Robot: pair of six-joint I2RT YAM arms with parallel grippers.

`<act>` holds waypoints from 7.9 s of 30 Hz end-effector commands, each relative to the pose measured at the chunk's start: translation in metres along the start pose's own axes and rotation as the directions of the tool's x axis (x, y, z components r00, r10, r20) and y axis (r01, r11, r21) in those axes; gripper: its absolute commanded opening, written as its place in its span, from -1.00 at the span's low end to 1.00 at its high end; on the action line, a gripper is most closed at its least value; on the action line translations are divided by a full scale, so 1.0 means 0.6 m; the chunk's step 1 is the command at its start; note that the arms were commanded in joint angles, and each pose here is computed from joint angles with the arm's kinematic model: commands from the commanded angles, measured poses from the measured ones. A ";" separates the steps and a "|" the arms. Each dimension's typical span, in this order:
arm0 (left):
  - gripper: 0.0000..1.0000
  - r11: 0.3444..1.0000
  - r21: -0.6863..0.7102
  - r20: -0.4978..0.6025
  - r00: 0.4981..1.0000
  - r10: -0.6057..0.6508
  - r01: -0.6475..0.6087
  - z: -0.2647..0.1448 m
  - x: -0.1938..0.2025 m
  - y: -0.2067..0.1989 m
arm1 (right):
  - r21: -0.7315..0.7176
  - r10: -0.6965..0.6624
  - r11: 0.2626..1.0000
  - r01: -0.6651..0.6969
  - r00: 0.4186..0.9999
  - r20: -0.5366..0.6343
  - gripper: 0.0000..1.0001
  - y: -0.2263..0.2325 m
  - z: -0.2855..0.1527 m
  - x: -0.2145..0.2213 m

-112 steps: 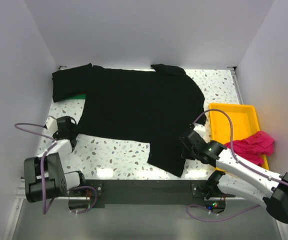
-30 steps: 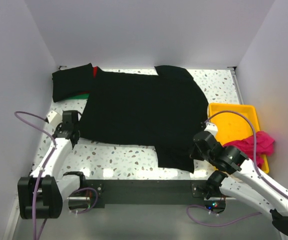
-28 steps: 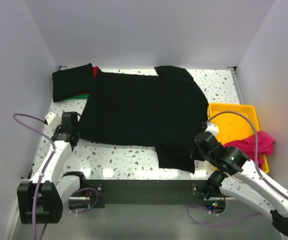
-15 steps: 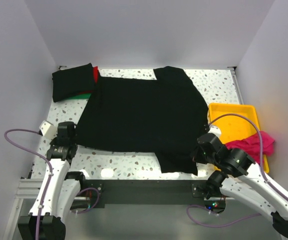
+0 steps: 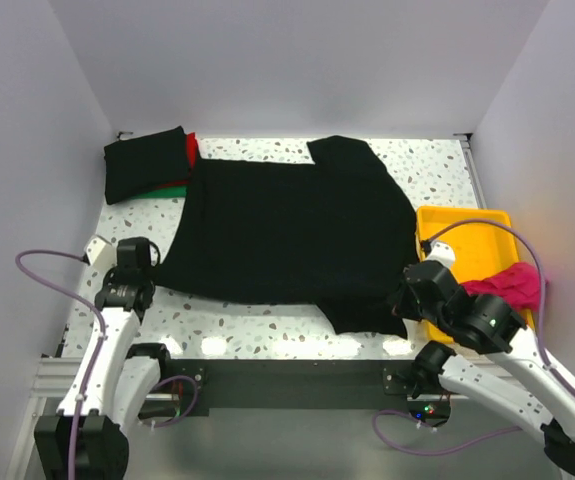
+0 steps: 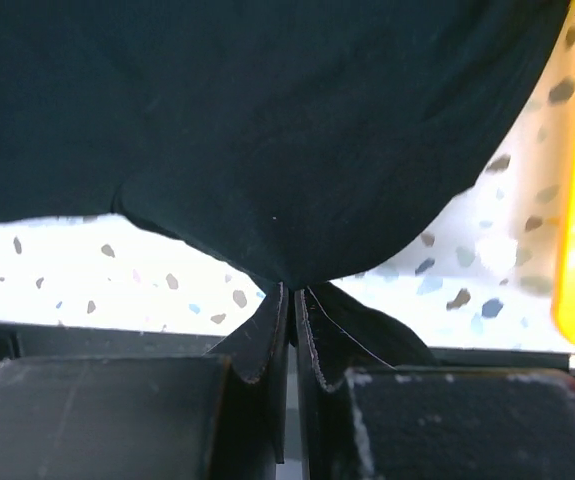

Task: Fold and stack the t-shirts
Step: Fold the tshirt

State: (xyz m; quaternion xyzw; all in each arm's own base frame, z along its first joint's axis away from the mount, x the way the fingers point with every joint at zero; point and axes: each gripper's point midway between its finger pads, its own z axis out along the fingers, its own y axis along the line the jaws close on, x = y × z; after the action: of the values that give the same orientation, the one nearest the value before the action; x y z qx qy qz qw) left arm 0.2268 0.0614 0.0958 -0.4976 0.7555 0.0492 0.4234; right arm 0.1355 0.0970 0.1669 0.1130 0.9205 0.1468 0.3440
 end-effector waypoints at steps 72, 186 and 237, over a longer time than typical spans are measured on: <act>-1.00 0.992 0.039 0.112 0.986 -0.125 0.121 -0.024 -0.084 -0.011 | 0.018 0.205 0.978 -0.206 0.978 0.022 -1.00 -0.022 0.093 -0.111; -1.00 0.995 0.073 0.136 0.989 0.052 -0.062 0.003 -0.194 -0.199 | 0.023 0.285 0.959 -0.284 0.957 -0.059 -1.00 -0.046 0.028 -0.052; -1.00 0.988 -0.011 -0.043 0.987 0.156 -0.156 0.188 -0.081 -0.271 | 0.215 0.399 0.906 -0.364 0.904 -0.152 -1.00 -0.087 0.192 -0.085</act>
State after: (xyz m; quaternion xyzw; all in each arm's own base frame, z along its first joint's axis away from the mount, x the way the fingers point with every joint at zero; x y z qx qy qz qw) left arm 0.4065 0.0601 0.0894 -0.4267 0.8301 0.0741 0.3512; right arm 0.2166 0.0636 0.0831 0.2941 0.9321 0.1376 0.1605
